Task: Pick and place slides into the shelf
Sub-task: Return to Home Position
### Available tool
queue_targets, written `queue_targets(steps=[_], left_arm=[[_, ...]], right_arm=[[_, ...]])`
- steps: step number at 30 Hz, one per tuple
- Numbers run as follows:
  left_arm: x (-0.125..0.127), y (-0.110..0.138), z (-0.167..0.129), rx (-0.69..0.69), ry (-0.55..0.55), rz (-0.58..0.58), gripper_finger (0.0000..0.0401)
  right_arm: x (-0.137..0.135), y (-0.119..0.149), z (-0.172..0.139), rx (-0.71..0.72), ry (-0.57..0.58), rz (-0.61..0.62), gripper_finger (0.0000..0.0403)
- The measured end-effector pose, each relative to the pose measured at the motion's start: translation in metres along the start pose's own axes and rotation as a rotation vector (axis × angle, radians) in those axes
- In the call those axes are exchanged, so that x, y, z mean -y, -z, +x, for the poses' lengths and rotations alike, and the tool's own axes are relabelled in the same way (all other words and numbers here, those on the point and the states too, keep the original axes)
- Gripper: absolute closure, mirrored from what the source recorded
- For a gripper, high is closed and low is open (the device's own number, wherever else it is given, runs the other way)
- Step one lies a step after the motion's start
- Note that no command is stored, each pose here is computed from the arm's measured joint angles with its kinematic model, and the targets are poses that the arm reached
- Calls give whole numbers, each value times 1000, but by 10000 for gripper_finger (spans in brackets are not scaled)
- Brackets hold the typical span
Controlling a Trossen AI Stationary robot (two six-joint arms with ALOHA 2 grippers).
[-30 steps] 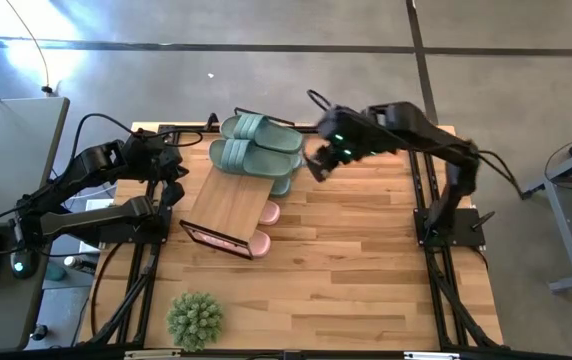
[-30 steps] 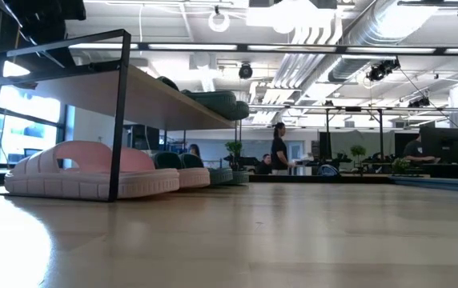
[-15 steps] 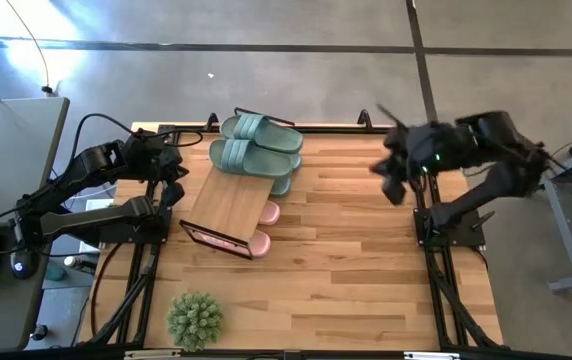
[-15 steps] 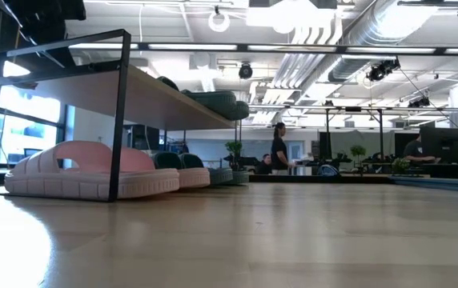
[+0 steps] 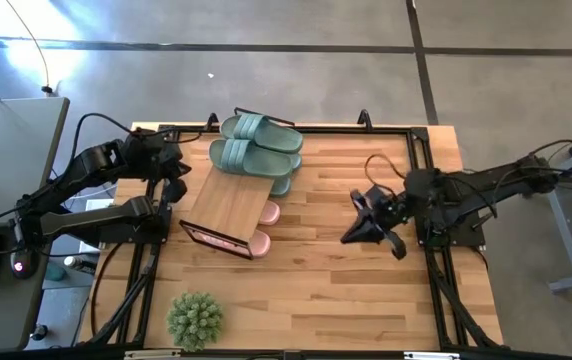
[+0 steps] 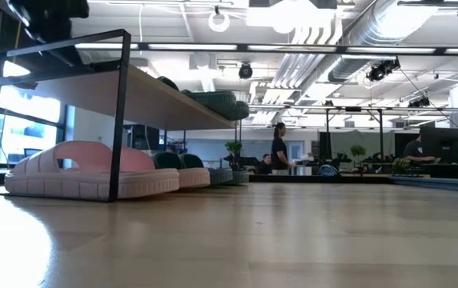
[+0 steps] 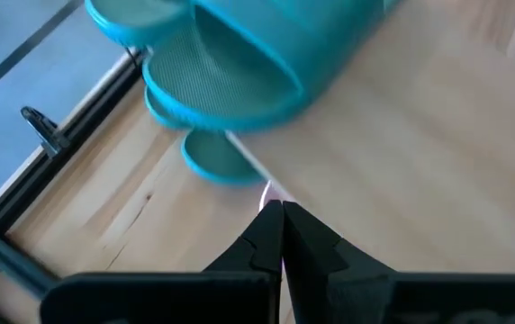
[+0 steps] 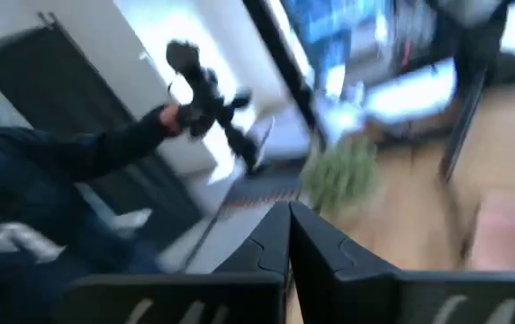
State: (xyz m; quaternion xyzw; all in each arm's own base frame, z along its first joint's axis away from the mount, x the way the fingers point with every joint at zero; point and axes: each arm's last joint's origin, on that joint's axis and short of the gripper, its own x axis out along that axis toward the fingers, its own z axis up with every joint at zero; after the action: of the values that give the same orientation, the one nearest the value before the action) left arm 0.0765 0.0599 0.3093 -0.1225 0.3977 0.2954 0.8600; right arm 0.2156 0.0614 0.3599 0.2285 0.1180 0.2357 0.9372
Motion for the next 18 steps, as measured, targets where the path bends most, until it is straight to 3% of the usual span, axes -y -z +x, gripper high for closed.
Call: queue_targets(steps=[3,6,12,18], left_arm=[[0,-7,0,68,1,-86,400],[0,-14,-1,147,13,-164,400],[1,-24,-3,243,81,-257,400],[3,-35,-7,351,183,-214,400]], right_arm=[[6,-12,-4,111,71,-213,403],[3,-36,-19,189,155,-349,403],[-28,-78,-76,258,224,-460,403],[-59,-76,-138,371,295,-538,403]])
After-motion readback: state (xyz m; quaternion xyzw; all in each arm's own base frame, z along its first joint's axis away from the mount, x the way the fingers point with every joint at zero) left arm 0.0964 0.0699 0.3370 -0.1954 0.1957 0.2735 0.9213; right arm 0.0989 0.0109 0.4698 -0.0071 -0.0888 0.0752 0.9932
